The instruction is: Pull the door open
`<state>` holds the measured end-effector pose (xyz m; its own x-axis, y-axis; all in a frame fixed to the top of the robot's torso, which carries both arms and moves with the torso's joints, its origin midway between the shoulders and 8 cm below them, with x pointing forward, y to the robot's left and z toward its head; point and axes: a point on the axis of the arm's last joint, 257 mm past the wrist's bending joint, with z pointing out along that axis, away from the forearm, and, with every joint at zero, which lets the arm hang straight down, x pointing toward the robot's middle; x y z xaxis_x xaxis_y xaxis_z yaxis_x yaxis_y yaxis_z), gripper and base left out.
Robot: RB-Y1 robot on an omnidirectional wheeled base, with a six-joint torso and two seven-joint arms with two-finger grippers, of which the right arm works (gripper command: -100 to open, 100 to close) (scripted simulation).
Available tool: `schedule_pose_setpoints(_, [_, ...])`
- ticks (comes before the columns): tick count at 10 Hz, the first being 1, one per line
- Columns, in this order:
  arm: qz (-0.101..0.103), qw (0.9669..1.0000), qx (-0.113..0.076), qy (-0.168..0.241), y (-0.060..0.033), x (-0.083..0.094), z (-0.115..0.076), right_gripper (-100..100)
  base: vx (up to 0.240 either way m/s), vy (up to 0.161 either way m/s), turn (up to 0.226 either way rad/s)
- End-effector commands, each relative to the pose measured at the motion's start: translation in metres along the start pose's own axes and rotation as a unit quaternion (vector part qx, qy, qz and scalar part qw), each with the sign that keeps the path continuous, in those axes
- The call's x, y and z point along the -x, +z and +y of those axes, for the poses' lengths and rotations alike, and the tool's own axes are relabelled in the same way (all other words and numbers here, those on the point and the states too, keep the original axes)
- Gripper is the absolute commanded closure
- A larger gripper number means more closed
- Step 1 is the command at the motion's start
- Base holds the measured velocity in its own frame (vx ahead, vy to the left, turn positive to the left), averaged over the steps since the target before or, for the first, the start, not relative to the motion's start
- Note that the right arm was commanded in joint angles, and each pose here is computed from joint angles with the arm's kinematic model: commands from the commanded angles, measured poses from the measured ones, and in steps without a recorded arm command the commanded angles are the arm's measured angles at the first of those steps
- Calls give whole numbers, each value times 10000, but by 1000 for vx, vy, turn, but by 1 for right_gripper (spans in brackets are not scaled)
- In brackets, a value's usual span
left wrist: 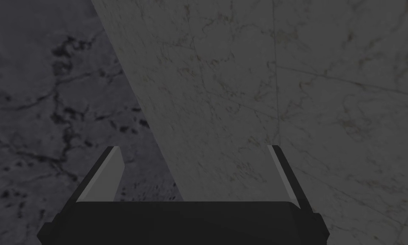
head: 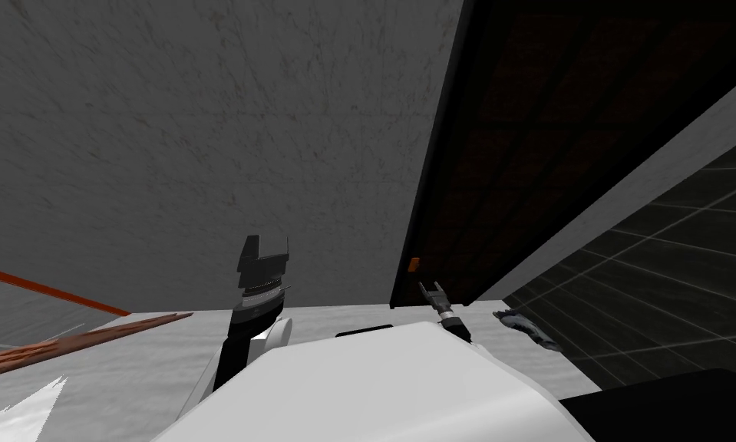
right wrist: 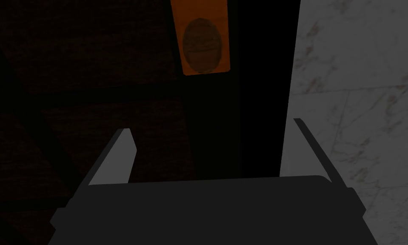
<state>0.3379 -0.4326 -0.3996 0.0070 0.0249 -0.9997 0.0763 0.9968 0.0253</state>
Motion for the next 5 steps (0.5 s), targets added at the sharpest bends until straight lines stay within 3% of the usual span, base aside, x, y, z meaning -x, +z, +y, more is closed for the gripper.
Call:
schedule_pose_setpoints(1, [-2, 9999, -105, -22, 98, -7, -11, -100, 73, -77, 159])
schedule_pose_setpoints(5, [-8, 9993, -385, -23, 355, -5, -19, -100, 119, -83, 128])
